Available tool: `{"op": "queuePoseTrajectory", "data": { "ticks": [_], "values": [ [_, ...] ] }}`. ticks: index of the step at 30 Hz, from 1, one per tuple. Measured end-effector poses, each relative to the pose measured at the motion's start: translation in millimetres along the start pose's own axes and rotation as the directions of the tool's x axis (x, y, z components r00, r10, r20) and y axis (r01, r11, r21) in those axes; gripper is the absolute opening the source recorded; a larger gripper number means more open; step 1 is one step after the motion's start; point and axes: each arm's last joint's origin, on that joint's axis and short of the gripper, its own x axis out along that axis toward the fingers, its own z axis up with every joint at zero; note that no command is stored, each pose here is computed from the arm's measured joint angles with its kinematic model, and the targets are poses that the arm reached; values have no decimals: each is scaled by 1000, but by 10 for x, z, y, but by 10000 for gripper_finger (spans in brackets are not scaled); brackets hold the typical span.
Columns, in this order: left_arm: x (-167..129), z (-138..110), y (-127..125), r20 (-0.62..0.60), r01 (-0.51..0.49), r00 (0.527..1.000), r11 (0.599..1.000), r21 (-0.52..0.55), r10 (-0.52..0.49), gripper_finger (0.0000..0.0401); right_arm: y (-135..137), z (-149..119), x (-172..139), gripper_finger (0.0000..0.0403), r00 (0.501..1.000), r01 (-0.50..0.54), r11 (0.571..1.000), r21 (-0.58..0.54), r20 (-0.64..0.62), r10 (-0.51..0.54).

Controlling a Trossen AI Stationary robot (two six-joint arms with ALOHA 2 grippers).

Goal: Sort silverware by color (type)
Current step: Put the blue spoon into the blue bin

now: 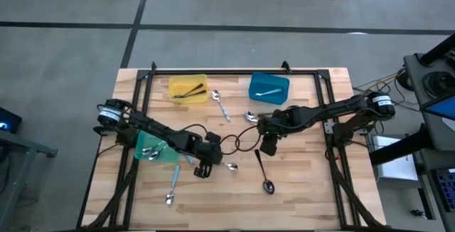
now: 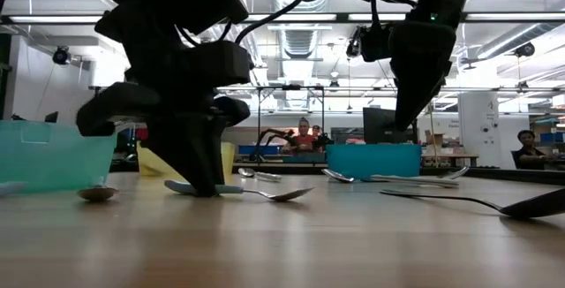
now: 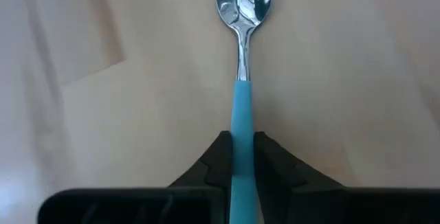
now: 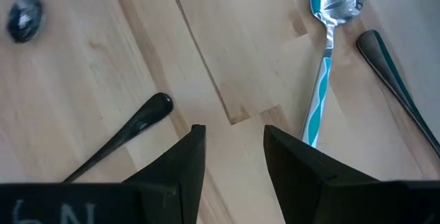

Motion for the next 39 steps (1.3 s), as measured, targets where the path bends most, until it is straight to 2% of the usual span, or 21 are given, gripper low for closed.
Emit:
{"op": "queuePoseTrajectory", "data": {
  "ticks": [6, 11, 14, 16, 19, 22, 25, 28, 32, 36, 39],
  "values": [
    [-221, 0, 61, 13, -123, 992, 992, 17, 123, 19, -1, -2, 0, 137, 1000, 2, 1000, 9, -1, -2],
    [-519, -14, 121, 73, -260, 963, 965, 26, 258, 19, -6, 11, 1, 137, 1000, 6, 1000, 14, 11, -7],
    [-734, -49, 167, 119, -344, 932, 939, 1, 342, 19, 10, 86, -4, 137, 994, 25, 999, 33, 107, -29],
    [-898, -61, 204, 152, -418, 895, 908, -38, 418, 19, 44, 170, -16, 137, 980, -1, 999, 41, 199, -7],
    [-1131, -100, 244, 185, -530, 822, 842, -102, 539, 19, 102, 304, -54, 137, 940, -52, 999, 0, 338, 49],
    [-1369, -106, 286, 233, -617, 714, 751, -235, 660, 19, 146, 427, -112, 137, 877, -65, 998, -12, 477, 63],
    [-1536, -103, 312, 280, -628, 621, 679, -381, 732, 19, 156, 541, -185, 137, 788, -2, 1000, 10, 616, -5],
    [-1642, -65, 329, 332, -594, 557, 644, -481, 761, 18, 167, 620, -252, 137, 710, 43, 999, 11, 703, -38],
    [-1659, -29, 331, 360, -566, 534, 640, -520, 765, 22, 163, 668, -298, 137, 661, 92, 996, -11, 748, -53],
    [-1597, -18, 328, 351, -537, 544, 637, -553, 762, 25, 149, 723, -354, 137, 606, 83, 997, 11, 793, -59],
    [-1512, -2, 327, 339, -532, 554, 637, -558, 760, 22, 177, 780, -387, 137, 542, 71, 997, 3, 839, -41]
  ]
}}
